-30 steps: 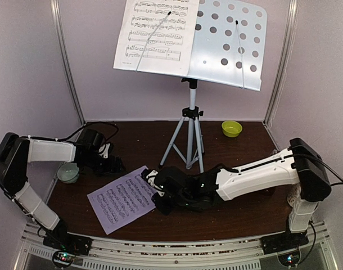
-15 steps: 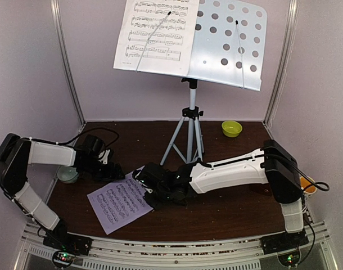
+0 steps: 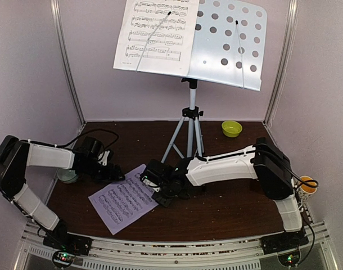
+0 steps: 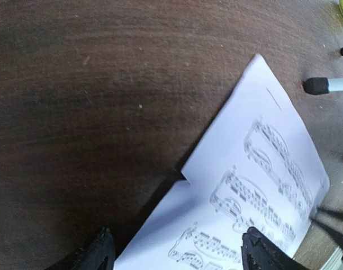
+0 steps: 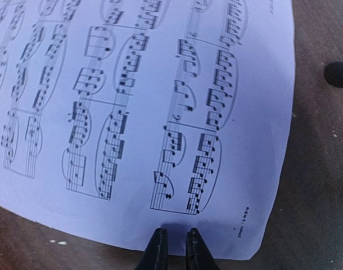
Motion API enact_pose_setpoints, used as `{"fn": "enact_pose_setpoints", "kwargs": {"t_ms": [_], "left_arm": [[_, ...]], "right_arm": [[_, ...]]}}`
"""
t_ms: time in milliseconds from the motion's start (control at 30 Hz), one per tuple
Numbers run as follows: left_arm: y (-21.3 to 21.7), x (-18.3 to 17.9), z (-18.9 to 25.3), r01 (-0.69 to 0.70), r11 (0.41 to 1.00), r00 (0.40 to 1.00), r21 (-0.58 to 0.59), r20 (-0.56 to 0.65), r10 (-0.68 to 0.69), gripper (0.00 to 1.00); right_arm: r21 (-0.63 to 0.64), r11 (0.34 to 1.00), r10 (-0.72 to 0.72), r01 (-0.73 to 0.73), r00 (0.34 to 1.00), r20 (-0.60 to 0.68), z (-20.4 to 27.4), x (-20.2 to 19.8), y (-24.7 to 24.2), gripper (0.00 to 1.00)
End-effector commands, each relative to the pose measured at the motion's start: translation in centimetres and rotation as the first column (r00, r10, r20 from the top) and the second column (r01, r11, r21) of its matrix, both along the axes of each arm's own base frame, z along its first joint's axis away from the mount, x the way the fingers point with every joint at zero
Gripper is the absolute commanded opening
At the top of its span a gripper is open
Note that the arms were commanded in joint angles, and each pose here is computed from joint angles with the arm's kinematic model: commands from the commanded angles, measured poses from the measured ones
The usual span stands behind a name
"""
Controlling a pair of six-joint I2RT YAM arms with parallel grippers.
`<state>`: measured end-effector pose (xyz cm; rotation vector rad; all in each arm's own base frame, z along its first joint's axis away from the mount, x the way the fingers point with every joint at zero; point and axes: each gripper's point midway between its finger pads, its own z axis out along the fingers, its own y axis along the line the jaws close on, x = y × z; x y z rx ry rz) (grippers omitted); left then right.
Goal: Set up the instrument practice props
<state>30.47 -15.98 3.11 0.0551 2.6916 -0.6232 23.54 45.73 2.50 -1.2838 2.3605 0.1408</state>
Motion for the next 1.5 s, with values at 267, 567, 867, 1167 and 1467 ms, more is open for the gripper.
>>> {"fn": "enact_pose_setpoints", "kwargs": {"t_ms": [267, 567, 867, 1167, 1467], "left_arm": [[-6.3, -3.6, 0.4, 0.156, 0.957, 0.986, -0.245, -0.022, -0.166, 0.73], [-3.5, -0.7, 1.8, 0.081, 0.977, 0.997, -0.197, 0.026, -0.077, 0.72], [-3.1, 0.7, 1.6, 0.030, 0.967, 1.000, -0.252, 0.014, -0.028, 0.70], [-6.9, -0.1, 0.0, 0.050, 0.942, 0.997, -0.333, -0.045, -0.069, 0.67], [-11.1, 0.6, 0.2, 0.112, 0.921, 0.991, -0.372, -0.031, -0.133, 0.67]], "right_arm": [[-0.109, 0.988, -0.098, 0.105, 0.993, 0.071, 0.8, 6.4, -6.3, 0.15], [-0.028, 0.996, -0.083, 0.086, 0.991, 0.101, 3.6, 5.7, -6.0, 0.16], [-0.055, 0.997, -0.056, 0.059, 0.996, 0.068, 2.2, 4.8, -6.4, 0.15], [-0.078, 0.996, -0.045, 0.046, 0.999, 0.020, -0.3, 4.3, -6.2, 0.15], [-0.074, 0.996, -0.044, 0.045, 0.999, 0.010, -0.6, 4.3, -5.9, 0.13]]}}
